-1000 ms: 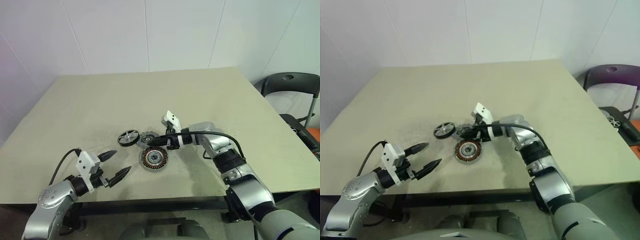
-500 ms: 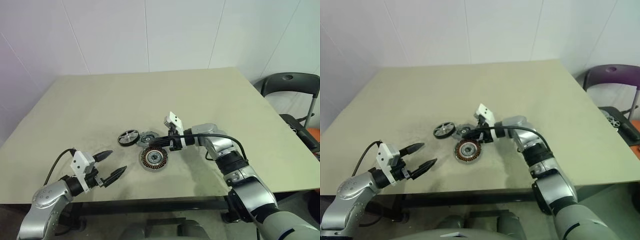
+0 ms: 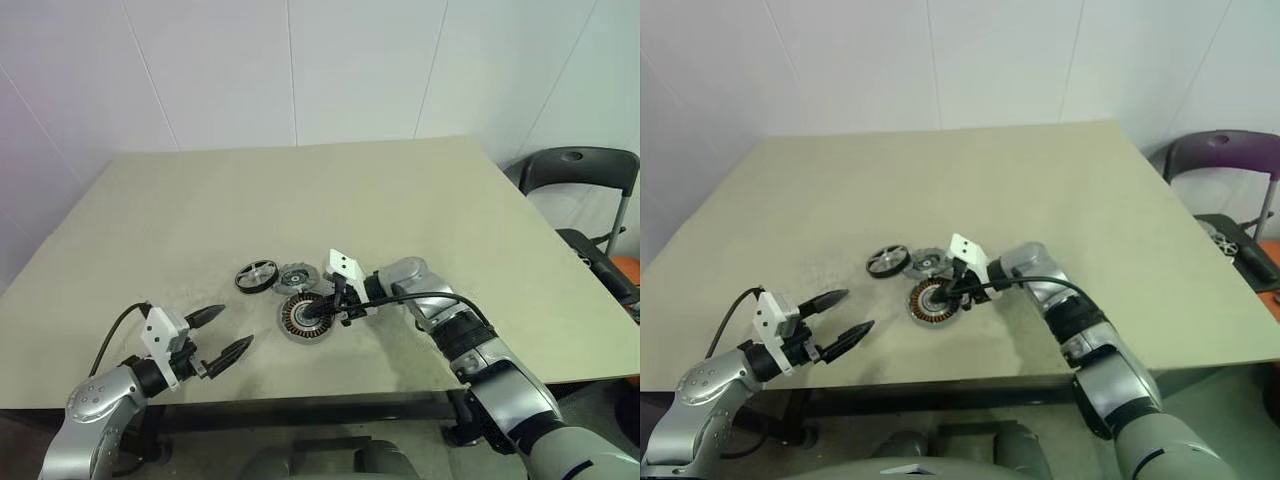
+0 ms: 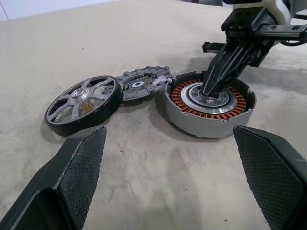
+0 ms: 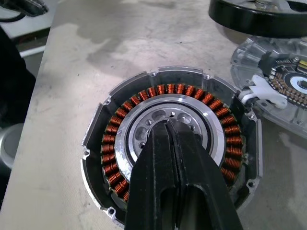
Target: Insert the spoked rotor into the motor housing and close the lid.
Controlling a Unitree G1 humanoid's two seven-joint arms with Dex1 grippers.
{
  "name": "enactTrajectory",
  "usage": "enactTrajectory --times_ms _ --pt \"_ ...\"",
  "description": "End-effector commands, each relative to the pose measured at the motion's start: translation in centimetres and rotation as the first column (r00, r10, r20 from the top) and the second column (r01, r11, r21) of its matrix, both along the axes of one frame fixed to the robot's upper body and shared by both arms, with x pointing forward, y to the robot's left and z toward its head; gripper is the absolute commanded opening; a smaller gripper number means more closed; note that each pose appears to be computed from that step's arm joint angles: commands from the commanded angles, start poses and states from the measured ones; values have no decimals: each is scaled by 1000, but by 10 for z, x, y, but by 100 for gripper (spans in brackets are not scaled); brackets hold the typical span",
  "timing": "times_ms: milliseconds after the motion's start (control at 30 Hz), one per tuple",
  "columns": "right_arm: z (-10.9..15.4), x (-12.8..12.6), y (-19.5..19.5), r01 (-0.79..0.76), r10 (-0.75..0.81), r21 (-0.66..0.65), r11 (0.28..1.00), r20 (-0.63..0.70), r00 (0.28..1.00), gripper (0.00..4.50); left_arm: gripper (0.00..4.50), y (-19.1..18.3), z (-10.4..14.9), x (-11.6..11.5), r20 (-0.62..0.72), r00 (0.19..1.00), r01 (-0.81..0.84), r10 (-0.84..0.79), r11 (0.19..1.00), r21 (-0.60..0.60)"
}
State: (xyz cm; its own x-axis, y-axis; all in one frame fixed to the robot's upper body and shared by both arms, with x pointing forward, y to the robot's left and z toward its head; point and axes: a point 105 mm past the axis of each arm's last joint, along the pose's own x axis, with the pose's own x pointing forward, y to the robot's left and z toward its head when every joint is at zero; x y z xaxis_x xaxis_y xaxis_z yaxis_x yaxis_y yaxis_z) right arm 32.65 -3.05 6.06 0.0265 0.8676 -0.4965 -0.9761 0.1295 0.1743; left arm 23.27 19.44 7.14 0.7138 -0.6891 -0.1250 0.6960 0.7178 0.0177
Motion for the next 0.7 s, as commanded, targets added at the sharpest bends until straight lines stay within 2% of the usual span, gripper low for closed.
enactTrajectory --times_ms 33,167,300,367,467,567,633,700 --pt "30 13 8 38 -41 94 995 37 998 2 450 3 6 2 43 999 5 -6 1000 15" --pt "57 18 11 58 -64 209 976 24 998 2 450 0 4 2 45 999 10 -10 1000 15" --pt "65 15 14 55 -55 257 965 -7 998 2 450 -2 3 2 50 999 11 -12 1000 13" --pt "57 10 13 41 -39 229 973 -13 999 2 450 -2 3 2 50 999 11 -11 1000 13" --pt "12 -4 1 -10 12 42 999 -39 999 2 450 0 3 1 48 999 5 -5 1000 11" --pt "-16 -5 -10 4 -6 -79 997 -29 1000 2 450 1 3 1 48 999 3 -3 1000 11" --pt "-21 -1 -10 19 -20 -100 995 -10 1000 2 450 3 4 1 48 999 0 -1 1000 12" --pt "-4 4 0 35 -35 -19 999 -7 999 2 450 6 5 1 49 999 -3 2 1000 16"
